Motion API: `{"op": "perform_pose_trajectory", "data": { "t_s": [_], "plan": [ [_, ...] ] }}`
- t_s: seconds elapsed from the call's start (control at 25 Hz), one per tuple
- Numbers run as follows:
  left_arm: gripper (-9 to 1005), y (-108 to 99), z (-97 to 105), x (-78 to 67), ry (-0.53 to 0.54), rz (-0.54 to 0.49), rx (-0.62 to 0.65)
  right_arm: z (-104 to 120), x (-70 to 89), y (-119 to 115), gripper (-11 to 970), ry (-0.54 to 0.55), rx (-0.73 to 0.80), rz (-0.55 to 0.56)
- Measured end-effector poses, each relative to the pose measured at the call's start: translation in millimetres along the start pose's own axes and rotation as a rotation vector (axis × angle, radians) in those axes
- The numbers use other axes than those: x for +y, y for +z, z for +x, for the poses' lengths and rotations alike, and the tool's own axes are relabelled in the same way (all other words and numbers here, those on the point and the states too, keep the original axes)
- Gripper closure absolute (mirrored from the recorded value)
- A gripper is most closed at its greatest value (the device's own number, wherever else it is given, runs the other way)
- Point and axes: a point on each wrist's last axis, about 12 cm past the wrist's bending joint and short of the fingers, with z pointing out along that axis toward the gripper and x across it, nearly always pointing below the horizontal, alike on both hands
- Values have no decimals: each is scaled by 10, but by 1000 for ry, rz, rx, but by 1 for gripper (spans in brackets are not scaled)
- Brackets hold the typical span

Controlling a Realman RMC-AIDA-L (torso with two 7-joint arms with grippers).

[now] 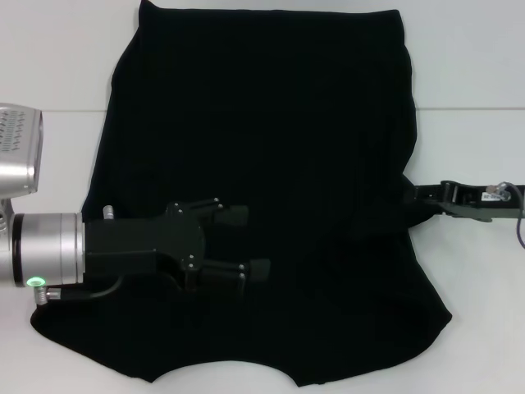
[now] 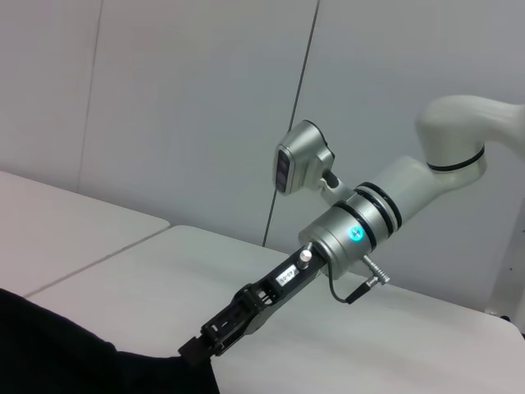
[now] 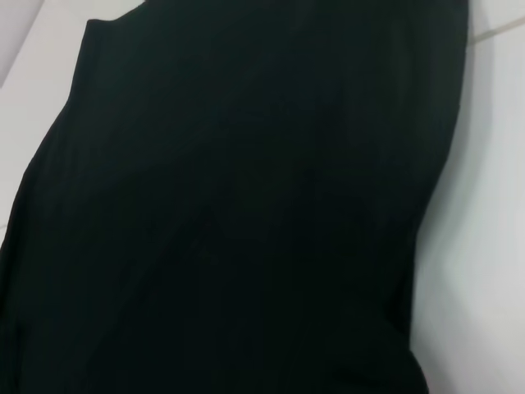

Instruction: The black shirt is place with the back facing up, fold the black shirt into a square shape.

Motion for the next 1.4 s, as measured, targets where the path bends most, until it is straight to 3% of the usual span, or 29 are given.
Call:
{"op": "perform_pose_trajectory", "data": {
  "t_s": [0.24,0.68,1.0,1.4],
  "plan": [
    [46,-8,-15,15,7,-2,3,14,44,43,344,-37,-12,-12],
    [47,-9,-21,20,11,-3,5,-49,166,71,809,-64,-24,-57],
    [47,-9,-33,27,12,-4,4,-189,357,126,917,-94,-45,-98],
    [46,-25,-38,36,12,-11,3,-133,571,327,903,-138,-69,-112]
  ]
}}
